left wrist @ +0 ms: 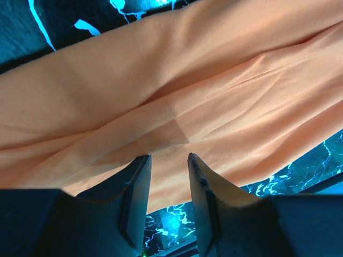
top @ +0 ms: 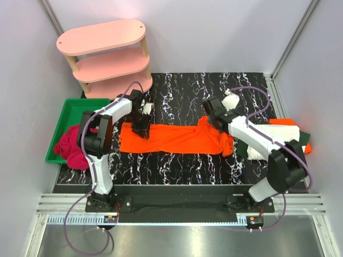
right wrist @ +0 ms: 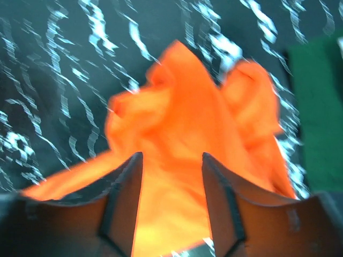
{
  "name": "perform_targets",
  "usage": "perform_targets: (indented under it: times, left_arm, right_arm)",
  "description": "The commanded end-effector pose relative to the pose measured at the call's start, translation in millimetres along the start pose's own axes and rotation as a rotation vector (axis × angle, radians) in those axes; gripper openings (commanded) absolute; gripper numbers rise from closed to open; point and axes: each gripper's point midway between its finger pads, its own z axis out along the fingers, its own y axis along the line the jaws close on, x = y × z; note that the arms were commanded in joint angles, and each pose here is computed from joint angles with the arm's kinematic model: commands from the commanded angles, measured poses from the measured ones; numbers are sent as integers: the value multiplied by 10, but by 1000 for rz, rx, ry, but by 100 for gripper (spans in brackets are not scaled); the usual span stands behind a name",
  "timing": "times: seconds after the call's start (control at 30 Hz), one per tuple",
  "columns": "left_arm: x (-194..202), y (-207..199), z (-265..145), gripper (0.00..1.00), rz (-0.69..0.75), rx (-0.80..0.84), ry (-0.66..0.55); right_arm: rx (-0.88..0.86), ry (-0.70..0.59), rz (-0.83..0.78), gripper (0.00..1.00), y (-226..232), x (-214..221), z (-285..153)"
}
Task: Fold and stack the t-shirts
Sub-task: Fold the other side of the tshirt into a rectangle
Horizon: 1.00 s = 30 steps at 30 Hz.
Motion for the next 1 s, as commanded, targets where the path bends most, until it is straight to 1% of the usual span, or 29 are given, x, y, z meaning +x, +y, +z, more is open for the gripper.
perform_targets:
  times: [0.0,0.03,0.07,0.1,0.17,0.3,0.37,0.4,0.43,0.5,0.6,0.7,0.8,0.87,0.97]
  left_arm:
    - [-142,-103,-156,38,21,23,-67]
    - [-147,-105,-161,38,22,23,-69]
    - [-147,-104,-161,38,23,23,-70]
    - [-154,-107,-169,38,24,23,-72]
    - [-166,-106,-181,37,24,20,-78]
    - [-164,-89,-186,37,24,9,-78]
    - [-147,-79,-182,38,22,5,-74]
    - [-140,-72,-176,37,22,2,-73]
    - [-137,-61,-177,38,23,-4,-73]
    - [-136,-51,-186,38,21,-12,-73]
    - [-127,-8,-201,38,13,-27,-69]
    - [-118,49,-219,38,-1,-35,-68]
    - [-85,157,-218,38,-27,-53,-58]
    - [-72,219,-221,38,-44,-55,-55]
    - [-66,254,-218,37,-60,-48,-55]
  right_arm:
    - [91,72,-6,47,-456,417,-186]
    - [103,93,2,42,-544,518,-207]
    - [105,114,0,32,-575,588,-219]
    - [104,125,-8,28,-594,637,-228]
    - [115,145,-29,26,-643,745,-231]
    - [188,193,-40,26,-761,862,-225]
    - [249,220,-8,25,-831,941,-226]
    - [287,243,-17,21,-901,973,-265]
    - [330,257,7,18,-951,1025,-266]
    - [411,292,21,14,-1081,1113,-324]
    - [497,333,25,13,-1267,1226,-408]
    - [534,339,100,14,-1397,1300,-489]
    - [540,333,164,18,-1515,1331,-546]
    - [540,334,187,23,-1556,1337,-542]
    - [516,333,177,24,-1540,1328,-515]
